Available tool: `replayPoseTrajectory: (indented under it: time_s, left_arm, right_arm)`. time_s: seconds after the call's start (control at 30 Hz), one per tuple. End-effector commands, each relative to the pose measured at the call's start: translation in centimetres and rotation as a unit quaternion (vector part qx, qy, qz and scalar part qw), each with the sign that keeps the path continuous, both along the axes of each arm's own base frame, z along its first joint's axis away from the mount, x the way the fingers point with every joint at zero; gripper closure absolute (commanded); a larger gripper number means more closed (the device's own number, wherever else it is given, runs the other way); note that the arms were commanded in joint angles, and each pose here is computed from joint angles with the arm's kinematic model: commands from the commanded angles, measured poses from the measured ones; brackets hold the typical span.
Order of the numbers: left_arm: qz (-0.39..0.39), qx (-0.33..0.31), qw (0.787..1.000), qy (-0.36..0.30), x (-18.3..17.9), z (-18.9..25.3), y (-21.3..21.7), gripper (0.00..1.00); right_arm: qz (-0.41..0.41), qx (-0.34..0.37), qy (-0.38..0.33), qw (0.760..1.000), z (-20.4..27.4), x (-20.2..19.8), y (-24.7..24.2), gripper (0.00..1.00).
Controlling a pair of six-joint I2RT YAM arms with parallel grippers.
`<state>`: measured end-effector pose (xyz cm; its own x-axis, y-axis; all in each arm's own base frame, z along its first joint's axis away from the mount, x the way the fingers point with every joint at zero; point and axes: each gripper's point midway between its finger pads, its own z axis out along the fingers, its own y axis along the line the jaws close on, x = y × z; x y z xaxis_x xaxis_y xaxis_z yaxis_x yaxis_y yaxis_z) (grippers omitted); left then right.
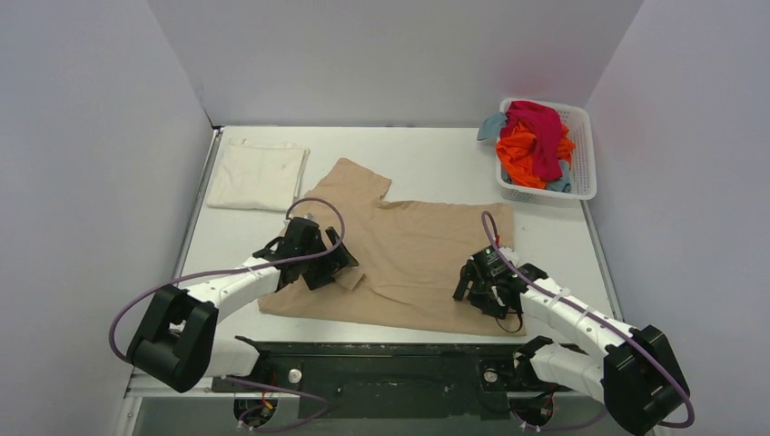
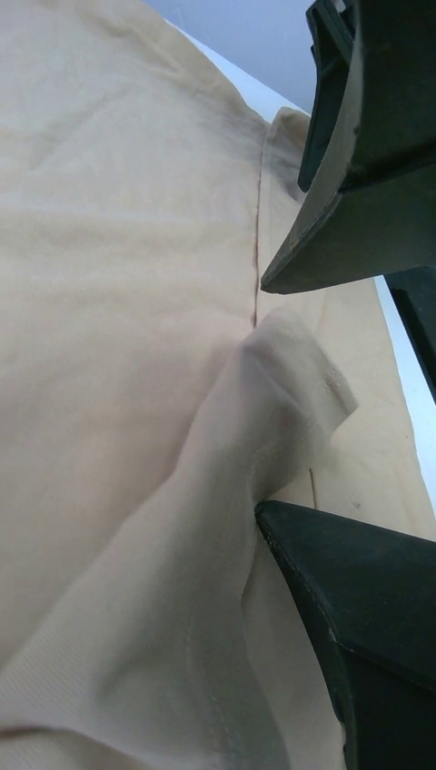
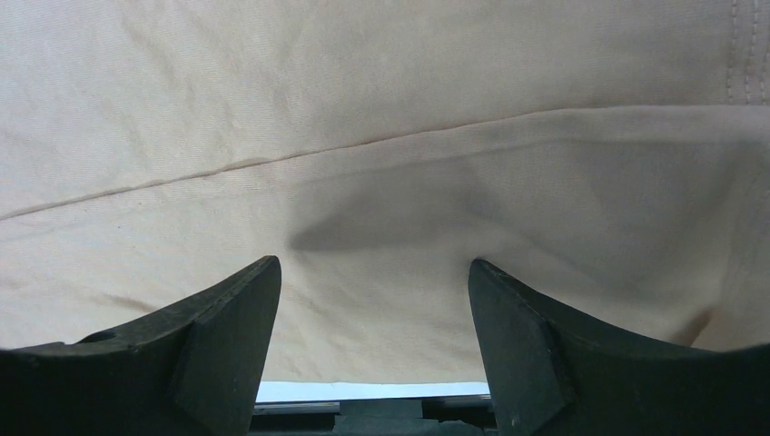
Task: Fold and stack the t-shirts
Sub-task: Fold the flattened tshirt in 1/3 of the way
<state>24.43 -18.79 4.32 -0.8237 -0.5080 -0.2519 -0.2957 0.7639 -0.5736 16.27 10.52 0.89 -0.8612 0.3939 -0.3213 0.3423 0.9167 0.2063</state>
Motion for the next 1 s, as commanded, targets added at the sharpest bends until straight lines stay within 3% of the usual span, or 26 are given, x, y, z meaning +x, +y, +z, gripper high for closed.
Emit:
replayPoseTrajectory:
  time_s: [0.0, 0.17, 0.4, 0.53, 0.67, 0.87, 0.97]
  left_arm:
    - [-0.018, -0.031, 0.998, -0.055, 3.5, 3.6, -2.6, 0.05]
    - [-0.027, -0.024, 0.996, -0.08, 6.4, 4.5, -3.8, 0.05]
    - [-0.048, 0.085, 0.983, -0.158, 14.3, 6.6, -3.7, 0.04]
    - [-0.09, 0.09, 0.975, -0.183, 16.4, 9.0, -5.3, 0.04]
    - [-0.095, 0.108, 0.972, -0.184, 13.4, 10.8, -4.0, 0.04]
    - [-0.063, 0.095, 0.987, -0.115, 3.4, 6.3, 0.5, 0.04]
    - [-0.033, 0.102, 0.989, -0.1, 0.3, 5.8, 2.6, 0.04]
  right_arm:
    - [-0.008, -0.025, 0.004, 1.0, -0.9, -0.1, -0.8, 0.29]
    - [-0.009, -0.023, 0.0, 1.0, -0.5, 0.2, -0.7, 0.29]
    - [-0.011, -0.023, -0.027, 0.999, 1.2, 1.0, -0.8, 0.29]
    - [-0.011, -0.029, -0.036, 0.999, 2.0, 1.2, -1.1, 0.29]
    - [-0.012, -0.032, -0.044, 0.998, 2.4, 0.9, -1.5, 0.29]
    - [-0.002, -0.025, -0.03, 0.999, 2.0, 0.2, -1.3, 0.29]
    - [0.007, -0.029, -0.021, 0.999, 1.8, -0.3, -1.4, 0.29]
